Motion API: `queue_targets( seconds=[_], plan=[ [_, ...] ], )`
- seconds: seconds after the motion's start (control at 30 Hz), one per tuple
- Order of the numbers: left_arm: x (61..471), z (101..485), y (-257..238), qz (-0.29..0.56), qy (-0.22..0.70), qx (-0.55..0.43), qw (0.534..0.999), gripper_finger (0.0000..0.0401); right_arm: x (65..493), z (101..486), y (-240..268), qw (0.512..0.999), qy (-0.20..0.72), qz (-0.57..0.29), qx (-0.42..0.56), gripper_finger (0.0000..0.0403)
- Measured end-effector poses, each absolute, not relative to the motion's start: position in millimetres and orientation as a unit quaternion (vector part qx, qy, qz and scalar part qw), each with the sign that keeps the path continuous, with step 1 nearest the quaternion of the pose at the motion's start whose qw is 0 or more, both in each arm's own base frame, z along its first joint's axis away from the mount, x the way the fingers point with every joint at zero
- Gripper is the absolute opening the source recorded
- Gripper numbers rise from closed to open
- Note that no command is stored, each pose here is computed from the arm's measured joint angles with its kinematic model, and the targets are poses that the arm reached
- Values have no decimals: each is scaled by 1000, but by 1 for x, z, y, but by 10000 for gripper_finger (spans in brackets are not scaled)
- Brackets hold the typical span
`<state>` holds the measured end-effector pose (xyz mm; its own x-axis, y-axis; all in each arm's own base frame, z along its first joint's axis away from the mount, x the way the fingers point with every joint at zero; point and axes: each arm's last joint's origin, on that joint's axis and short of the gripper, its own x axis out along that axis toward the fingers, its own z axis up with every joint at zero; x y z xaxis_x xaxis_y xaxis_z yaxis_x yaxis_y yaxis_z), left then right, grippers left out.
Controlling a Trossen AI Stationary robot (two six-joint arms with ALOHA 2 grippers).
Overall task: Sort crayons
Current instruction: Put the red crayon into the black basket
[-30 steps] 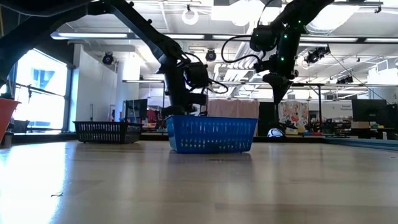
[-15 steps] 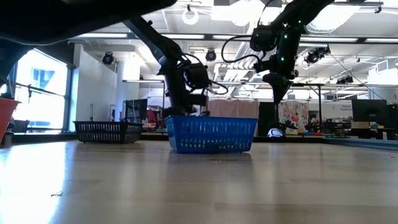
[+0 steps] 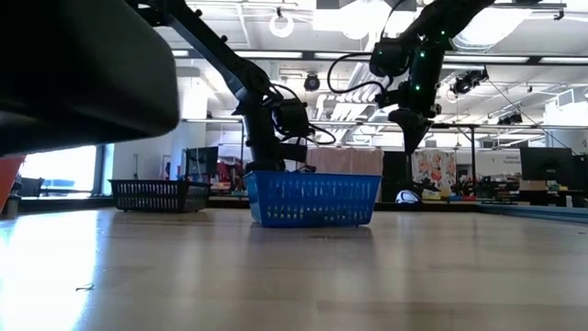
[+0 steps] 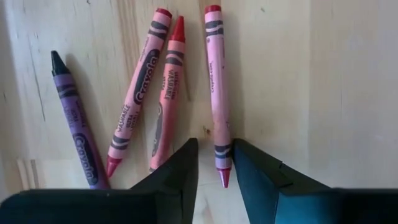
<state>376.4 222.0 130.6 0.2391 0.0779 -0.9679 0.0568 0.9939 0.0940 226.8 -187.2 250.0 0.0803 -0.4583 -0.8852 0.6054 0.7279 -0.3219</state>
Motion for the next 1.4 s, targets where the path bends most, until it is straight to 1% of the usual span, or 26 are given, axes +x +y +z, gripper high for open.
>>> queue_targets(
  seconds=[0.1,0.23,0.27,0.53,0.7,0.8,0.93,1.03,1.1,1.23,1.4],
  plan=[
    [376,130,222,20,619,43,784,72,227,250,-187,732,573,-363,64,16],
    [376,129,223,45,622,36,781,17,227,250,-187,732,573,-363,64,16],
    [376,129,223,50,623,34,780,9,227,250,-187,732,573,-363,64,16],
    [379,147,224,64,644,-14,762,2,227,250,-187,732,573,-363,64,16],
    [380,179,215,40,634,-41,771,1,227,250,-187,732,572,-363,64,16],
    [378,193,207,36,642,-52,764,1,227,250,-187,733,572,-363,64,16],
    [362,211,207,53,644,-94,758,1,227,250,-188,734,570,-364,64,16],
    [343,217,209,72,644,-146,747,0,227,250,-188,734,570,-364,64,16],
    [330,221,209,90,642,-161,744,0,227,250,-188,734,570,-364,64,16],
    [296,229,200,116,642,-191,733,0,227,250,-188,734,570,-364,64,16],
    [251,236,177,155,636,-222,723,0,228,251,-188,735,568,-365,63,16]
  ],
)
